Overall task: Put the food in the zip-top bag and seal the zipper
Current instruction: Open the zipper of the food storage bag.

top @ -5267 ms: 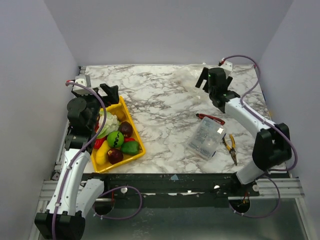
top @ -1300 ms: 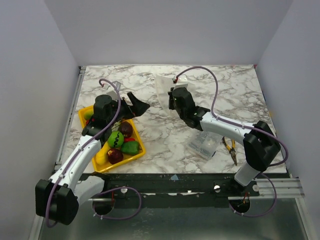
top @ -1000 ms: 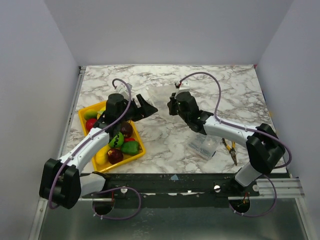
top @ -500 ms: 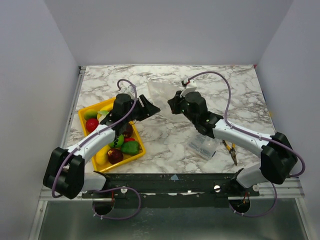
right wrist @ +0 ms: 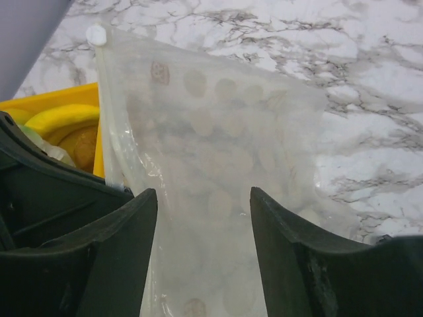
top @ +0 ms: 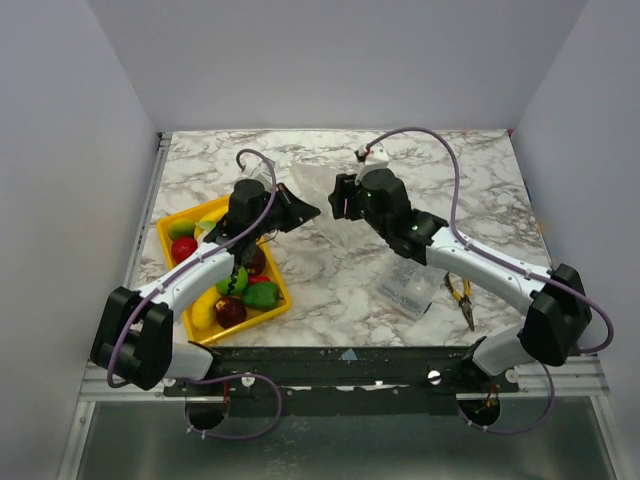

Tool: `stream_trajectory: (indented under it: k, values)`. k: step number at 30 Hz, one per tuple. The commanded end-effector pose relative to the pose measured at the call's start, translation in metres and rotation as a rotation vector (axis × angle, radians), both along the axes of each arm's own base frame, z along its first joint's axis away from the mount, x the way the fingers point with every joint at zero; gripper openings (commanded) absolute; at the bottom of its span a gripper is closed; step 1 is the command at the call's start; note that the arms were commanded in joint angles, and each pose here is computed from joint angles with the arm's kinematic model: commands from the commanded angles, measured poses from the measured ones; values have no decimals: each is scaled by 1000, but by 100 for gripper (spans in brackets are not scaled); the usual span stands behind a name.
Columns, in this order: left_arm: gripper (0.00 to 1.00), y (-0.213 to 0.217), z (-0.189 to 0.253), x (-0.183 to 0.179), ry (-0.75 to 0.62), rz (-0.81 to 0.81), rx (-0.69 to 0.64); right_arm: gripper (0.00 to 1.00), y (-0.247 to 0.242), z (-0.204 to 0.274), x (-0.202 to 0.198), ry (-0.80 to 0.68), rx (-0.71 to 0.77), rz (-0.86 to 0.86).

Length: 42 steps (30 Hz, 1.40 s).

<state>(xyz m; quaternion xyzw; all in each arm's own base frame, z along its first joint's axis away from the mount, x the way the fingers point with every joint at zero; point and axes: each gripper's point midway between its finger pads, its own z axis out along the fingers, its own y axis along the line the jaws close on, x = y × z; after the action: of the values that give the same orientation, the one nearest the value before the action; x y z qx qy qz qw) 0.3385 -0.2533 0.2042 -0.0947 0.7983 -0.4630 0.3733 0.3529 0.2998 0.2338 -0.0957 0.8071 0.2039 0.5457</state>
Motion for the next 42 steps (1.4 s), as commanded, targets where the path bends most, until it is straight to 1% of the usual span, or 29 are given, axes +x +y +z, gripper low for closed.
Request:
stream_trajectory:
  k: [1, 6, 10, 17, 20, 23, 24, 30, 31, 33, 34, 35, 36, 37, 38, 42]
  values:
    - [0, -8, 26, -8, -28, -33, -75, 64, -5, -4, 1, -11, -202, -54]
    - [0, -11, 33, -8, -23, -42, -89, 68, 11, 7, -9, -70, -275, -48]
    - [0, -12, 31, -7, -15, -38, -80, 69, 14, 10, -12, -110, -348, -80]
    - [0, -12, 27, -8, -2, -42, -75, 69, 14, 15, -12, -158, -410, -148]
    - [0, -13, 30, -9, -5, -47, -84, 67, 10, 12, -3, -170, -469, -211]
    - [0, -14, 34, -10, -11, -55, -90, 56, 18, 11, 2, -188, -514, -184]
    - [0, -14, 36, -10, -14, -55, -92, 54, 21, 11, 4, -192, -515, -181]
    - [0, -13, 36, -12, -14, -57, -89, 54, 16, 21, 21, -262, -607, -274]
    - [0, -13, 34, -12, -12, -57, -87, 52, 17, 22, 22, -268, -614, -278]
    - [0, -12, 33, -13, -8, -56, -85, 44, 20, 22, 24, -276, -635, -265]
    - [0, -12, 32, -13, -9, -57, -83, 34, 20, 22, 26, -282, -648, -265]
    - [0, -12, 32, -13, -9, -57, -82, 21, 20, 22, 27, -284, -656, -274]
    - [0, -12, 31, -13, -10, -57, -80, 5, 17, 22, 28, -286, -664, -293]
    - [0, -11, 31, -14, -12, -57, -76, 1, 16, 24, 29, -294, -668, -306]
    - [0, -11, 32, -14, -18, -58, -72, 1, 12, 23, 29, -299, -679, -322]
    - [0, -5, 27, -14, -31, -45, -25, 1, 7, 32, 31, -326, -615, -345]
